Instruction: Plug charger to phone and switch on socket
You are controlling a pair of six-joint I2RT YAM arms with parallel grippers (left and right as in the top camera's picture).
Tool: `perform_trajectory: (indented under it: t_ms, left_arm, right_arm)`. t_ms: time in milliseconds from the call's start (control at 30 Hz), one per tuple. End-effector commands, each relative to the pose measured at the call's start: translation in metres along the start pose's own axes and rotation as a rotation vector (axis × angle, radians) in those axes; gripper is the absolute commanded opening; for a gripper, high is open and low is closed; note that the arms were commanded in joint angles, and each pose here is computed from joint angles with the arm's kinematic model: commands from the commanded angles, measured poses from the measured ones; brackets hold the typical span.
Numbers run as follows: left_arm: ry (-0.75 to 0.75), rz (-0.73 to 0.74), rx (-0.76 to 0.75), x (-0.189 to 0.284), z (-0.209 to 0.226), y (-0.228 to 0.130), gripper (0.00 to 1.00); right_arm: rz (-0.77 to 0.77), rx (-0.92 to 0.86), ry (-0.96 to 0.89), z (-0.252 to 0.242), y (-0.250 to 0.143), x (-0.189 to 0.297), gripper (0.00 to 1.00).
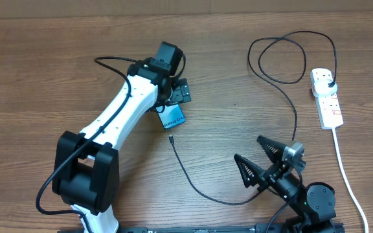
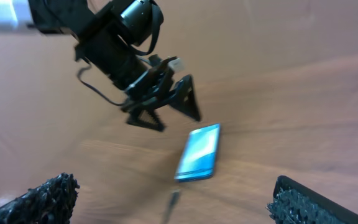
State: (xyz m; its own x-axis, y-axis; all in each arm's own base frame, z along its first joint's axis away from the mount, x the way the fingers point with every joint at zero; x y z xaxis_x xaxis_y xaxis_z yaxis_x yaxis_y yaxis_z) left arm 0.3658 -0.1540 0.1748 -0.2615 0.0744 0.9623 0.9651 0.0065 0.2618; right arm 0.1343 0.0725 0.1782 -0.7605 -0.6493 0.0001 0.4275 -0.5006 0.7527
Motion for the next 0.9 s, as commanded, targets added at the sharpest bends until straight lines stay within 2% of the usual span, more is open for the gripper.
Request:
perform_trajectory:
  t_ms: [0,133,433,633,867]
  left_arm:
    - [-0.027,-0.001,0.061,0.005,0.002,0.006,1.0]
    - [-0.028,0.004,0.095,0.005,0.004,0.006,1.0]
    - [-0.033,0.001,0.116,0.005,0.004,0.007,1.0]
    - [-0.039,-0.015,0.138,0.005,0.004,0.01,1.0]
    - [-0.049,0.003,0.186,-0.001,0.003,0.01,1.0]
  right_arm:
    - [0.034,-0.238,0.044,0.002,-0.004,0.0,1.0]
    - [0.033,-0.319,0.045,0.003,-0.003,0.0,1.0]
    - [0.028,-0.208,0.052,0.011,0.005,0.002,0.99]
    - [0.099,-0.104,-0.073,0.021,0.023,0.001,0.99]
    - [0.229,-0.066,-0.169,0.027,0.042,-0.017,0.99]
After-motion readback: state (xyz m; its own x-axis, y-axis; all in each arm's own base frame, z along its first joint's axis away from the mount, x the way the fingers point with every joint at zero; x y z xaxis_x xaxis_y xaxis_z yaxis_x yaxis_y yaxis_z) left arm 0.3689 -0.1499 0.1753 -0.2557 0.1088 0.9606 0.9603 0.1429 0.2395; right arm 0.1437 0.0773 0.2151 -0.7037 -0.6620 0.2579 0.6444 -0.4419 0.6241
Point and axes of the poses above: each gripper's point midway between its finger pads, its own x axis back along the fingers, its own z axis along the line the jaws close on, y = z × x, the point moved 9 cm from there along x, back along the fingers, and after that the axes turned 14 degrees about -x, right-handed, at the moved point
